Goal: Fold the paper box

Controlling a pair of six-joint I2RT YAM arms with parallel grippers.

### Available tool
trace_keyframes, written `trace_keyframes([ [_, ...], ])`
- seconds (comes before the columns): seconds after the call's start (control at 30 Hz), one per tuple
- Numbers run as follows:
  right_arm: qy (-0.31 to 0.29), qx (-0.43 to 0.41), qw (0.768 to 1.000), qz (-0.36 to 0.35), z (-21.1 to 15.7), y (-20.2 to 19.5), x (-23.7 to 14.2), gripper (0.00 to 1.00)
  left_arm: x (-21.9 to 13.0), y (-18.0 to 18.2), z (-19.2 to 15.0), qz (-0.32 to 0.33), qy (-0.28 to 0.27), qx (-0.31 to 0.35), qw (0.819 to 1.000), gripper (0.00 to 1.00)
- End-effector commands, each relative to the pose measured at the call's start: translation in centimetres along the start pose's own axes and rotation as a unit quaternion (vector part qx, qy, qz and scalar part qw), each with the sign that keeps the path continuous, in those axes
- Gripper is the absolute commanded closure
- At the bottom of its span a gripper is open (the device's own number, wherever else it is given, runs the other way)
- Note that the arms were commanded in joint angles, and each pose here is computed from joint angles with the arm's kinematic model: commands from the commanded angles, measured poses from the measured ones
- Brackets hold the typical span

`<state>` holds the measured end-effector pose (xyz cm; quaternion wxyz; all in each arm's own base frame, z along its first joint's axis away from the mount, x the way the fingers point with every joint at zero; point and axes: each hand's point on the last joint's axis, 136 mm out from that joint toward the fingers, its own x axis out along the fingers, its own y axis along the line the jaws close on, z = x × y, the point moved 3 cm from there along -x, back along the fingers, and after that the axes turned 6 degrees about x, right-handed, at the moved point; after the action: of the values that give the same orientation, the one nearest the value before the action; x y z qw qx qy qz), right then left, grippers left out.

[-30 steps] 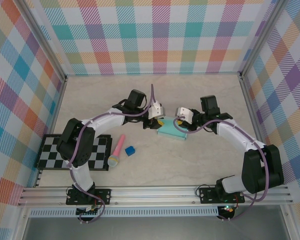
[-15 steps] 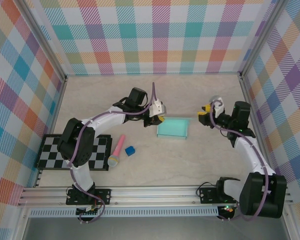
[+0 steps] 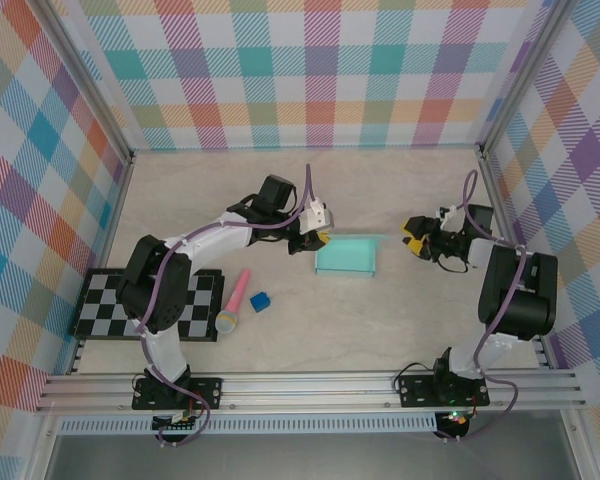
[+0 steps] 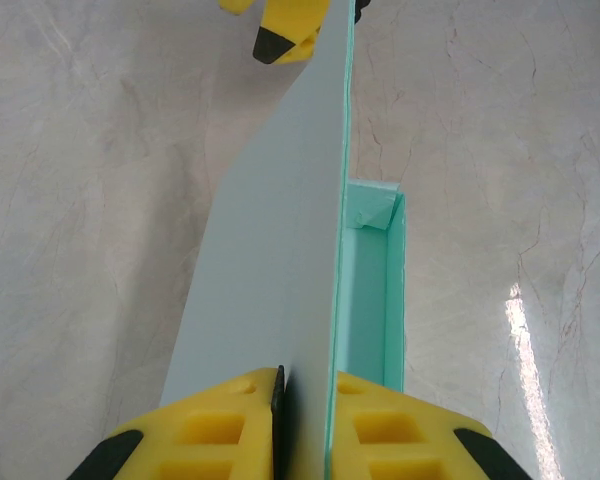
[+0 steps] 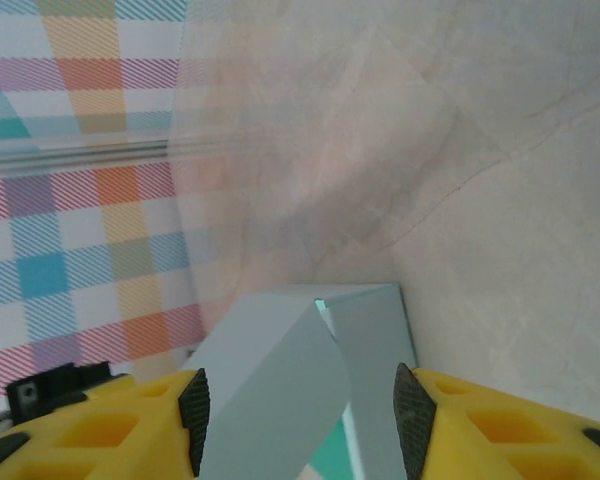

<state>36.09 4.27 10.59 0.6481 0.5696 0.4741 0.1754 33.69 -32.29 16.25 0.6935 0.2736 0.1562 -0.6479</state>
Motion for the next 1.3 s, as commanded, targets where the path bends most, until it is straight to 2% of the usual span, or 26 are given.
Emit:
trace_keyframes([
  [0.0, 0.060, 0.107, 0.992, 0.022, -0.8, 1.7, 0.5, 0.46, 0.9, -0.8, -1.2, -0.022, 0.023, -0.031, 0.999, 0.84],
  [0.13, 0.093, 0.140, 0.986, 0.009, -1.8, 2.4, 2.2, 0.41, 0.9, -0.8, -1.1, -0.024, 0.021, -0.031, 0.999, 0.84],
  [0.47, 0.147, 0.220, 0.964, -0.017, -3.2, 1.7, 4.5, 0.39, 0.9, -1.4, -1.7, -0.033, 0.034, -0.045, 0.998, 0.85],
  [0.7, 0.161, 0.229, 0.960, -0.018, -3.8, 2.1, 4.6, 0.37, 1.2, -1.6, -1.8, -0.039, 0.035, -0.044, 0.998, 0.85],
  [1.03, 0.176, 0.226, 0.958, -0.022, -4.0, 3.5, 4.5, 0.41, 1.4, -1.7, -1.8, -0.042, 0.036, -0.043, 0.998, 0.85],
  [1.27, 0.193, 0.222, 0.955, -0.030, -5.3, 3.9, 4.9, 0.39, 1.1, -0.9, -0.7, -0.035, 0.022, -0.059, 0.997, 0.86],
])
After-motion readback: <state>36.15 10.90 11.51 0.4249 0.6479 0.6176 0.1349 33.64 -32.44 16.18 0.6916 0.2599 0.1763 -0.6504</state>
